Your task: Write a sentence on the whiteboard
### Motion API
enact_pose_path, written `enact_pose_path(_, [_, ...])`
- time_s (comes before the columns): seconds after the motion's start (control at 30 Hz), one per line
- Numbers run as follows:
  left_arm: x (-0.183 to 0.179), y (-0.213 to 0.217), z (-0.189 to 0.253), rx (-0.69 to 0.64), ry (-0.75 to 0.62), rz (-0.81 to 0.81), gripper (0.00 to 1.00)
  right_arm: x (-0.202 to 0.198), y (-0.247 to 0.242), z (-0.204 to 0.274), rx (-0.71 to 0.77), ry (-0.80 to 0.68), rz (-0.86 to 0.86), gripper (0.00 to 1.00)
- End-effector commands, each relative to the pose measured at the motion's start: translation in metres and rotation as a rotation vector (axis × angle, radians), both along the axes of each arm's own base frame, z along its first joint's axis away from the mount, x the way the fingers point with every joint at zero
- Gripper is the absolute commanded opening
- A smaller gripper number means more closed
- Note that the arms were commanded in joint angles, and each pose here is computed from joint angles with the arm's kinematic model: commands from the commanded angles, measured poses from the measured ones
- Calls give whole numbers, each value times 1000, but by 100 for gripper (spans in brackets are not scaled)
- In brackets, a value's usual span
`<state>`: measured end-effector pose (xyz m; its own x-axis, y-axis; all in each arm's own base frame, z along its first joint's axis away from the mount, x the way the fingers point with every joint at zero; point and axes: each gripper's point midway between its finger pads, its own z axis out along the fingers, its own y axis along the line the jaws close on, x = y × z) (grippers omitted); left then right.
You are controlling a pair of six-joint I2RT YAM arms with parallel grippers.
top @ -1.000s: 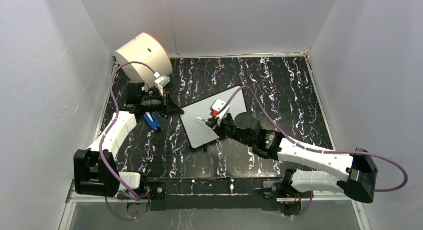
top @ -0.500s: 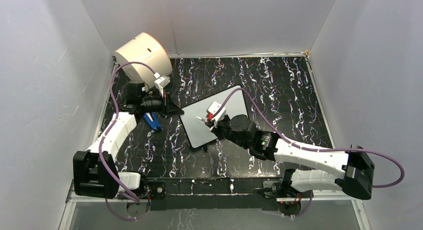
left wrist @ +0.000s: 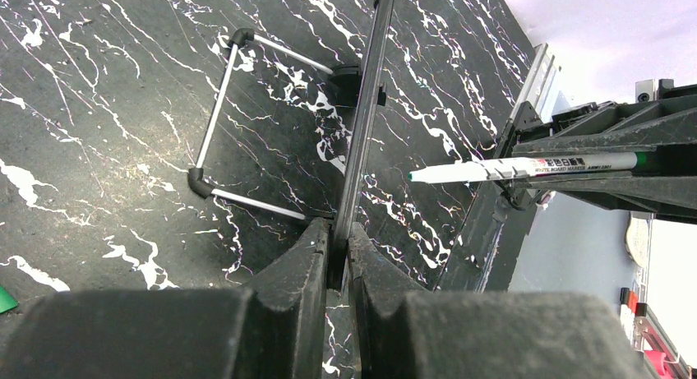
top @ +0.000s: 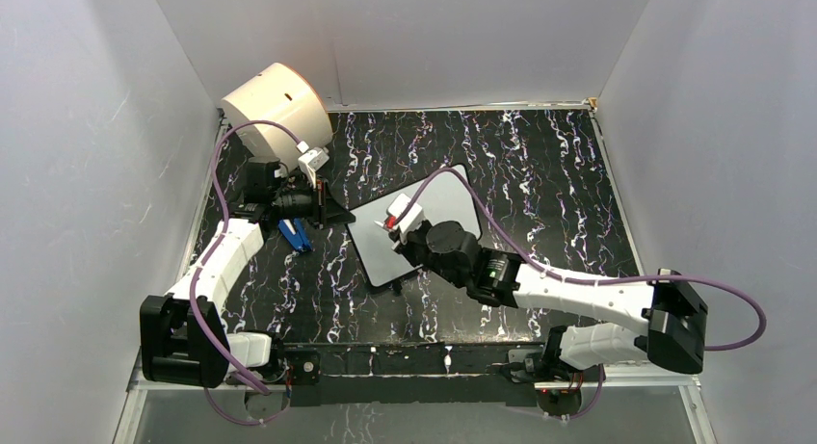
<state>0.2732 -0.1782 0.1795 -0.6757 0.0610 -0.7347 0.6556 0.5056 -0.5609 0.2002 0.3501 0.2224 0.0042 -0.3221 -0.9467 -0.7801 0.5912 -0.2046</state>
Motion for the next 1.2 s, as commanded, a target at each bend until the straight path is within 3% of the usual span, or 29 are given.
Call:
enact_pose_path(0.0, [-5,3,-5,32,33,24,0,7,14,42,122,-42,-42,0])
enact_pose_path(0.4, [-4,2,-2,33,18,25,0,12,21,38,76,-66,-154,0])
enact_pose_path(1.17, [-3,3,-5,42,27,32,0,-2,39,38,69,-77,-145,0])
